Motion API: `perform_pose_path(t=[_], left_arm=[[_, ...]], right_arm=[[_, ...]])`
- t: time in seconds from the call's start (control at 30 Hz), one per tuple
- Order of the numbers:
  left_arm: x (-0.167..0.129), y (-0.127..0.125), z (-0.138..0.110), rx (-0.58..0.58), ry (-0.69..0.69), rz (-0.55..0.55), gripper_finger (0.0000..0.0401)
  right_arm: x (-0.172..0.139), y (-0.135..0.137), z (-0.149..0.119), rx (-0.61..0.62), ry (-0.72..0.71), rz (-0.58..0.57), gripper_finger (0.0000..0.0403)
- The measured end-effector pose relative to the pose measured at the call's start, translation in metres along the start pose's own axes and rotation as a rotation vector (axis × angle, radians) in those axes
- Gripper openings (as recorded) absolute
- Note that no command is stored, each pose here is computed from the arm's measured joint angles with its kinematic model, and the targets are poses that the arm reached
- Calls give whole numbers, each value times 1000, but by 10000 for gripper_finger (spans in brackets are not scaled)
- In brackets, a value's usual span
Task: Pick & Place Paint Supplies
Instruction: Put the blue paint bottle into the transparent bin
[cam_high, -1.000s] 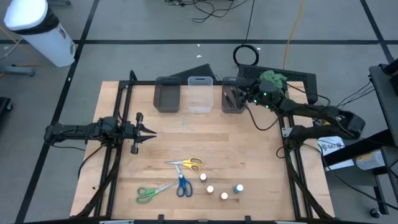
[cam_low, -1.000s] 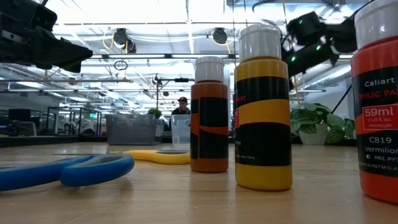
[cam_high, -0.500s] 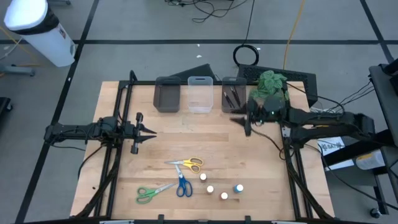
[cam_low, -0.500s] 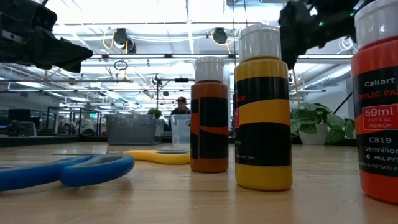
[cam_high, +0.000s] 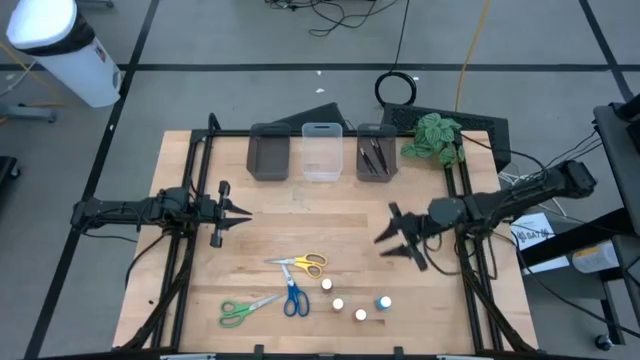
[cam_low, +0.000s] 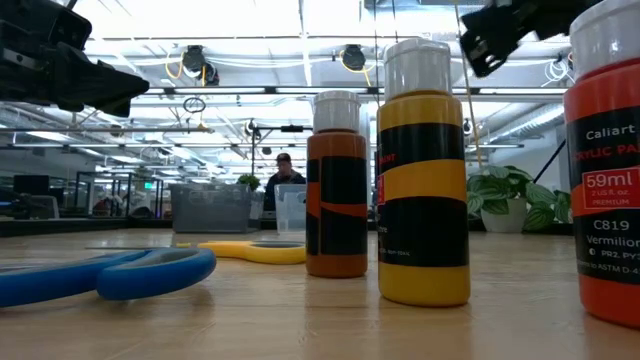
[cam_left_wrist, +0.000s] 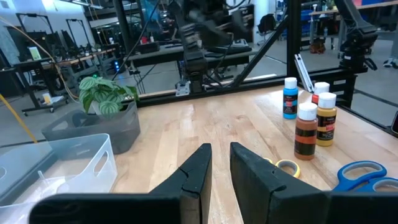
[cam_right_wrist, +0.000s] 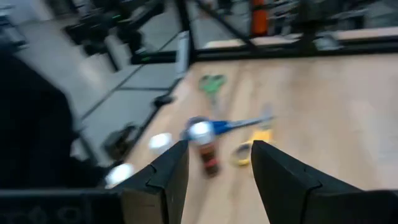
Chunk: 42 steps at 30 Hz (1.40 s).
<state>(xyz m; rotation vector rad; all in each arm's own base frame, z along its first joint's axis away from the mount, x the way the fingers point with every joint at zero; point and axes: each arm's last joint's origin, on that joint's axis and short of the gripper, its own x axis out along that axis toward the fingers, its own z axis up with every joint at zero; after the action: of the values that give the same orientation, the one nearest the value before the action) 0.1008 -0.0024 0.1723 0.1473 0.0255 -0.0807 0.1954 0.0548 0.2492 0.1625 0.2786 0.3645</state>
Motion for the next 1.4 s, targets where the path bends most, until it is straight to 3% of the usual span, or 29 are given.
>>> perform_pose_path(t=[0.2,0.33,0.57,0.73,0.8,0.87,0.93,1.2,1.4], left_arm=[[0,0,0,0,-1,0,72],[0,0,0,0,-1,0,72],[0,0,0,0,-1,0,72],[0,0,0,0,0,0,72],[0,0,0,0,-1,0,72],[0,0,0,0,-1,1,72],[0,0,0,0,1,1,72],[0,0,0,0,1,0,72],[0,0,0,0,0,0,72]], right_arm=[[5,42,-13,-31,53,198,160],[7,64,-41,16,83,313,160],[-6,61,-108,206,200,92,160],[-24,45,-155,376,222,59,160],[-23,46,-150,460,143,89,160],[-23,44,-147,504,89,45,160],[-21,43,-149,454,87,11,160],[-9,53,-150,71,149,50,165],[20,70,-139,-48,198,46,221]])
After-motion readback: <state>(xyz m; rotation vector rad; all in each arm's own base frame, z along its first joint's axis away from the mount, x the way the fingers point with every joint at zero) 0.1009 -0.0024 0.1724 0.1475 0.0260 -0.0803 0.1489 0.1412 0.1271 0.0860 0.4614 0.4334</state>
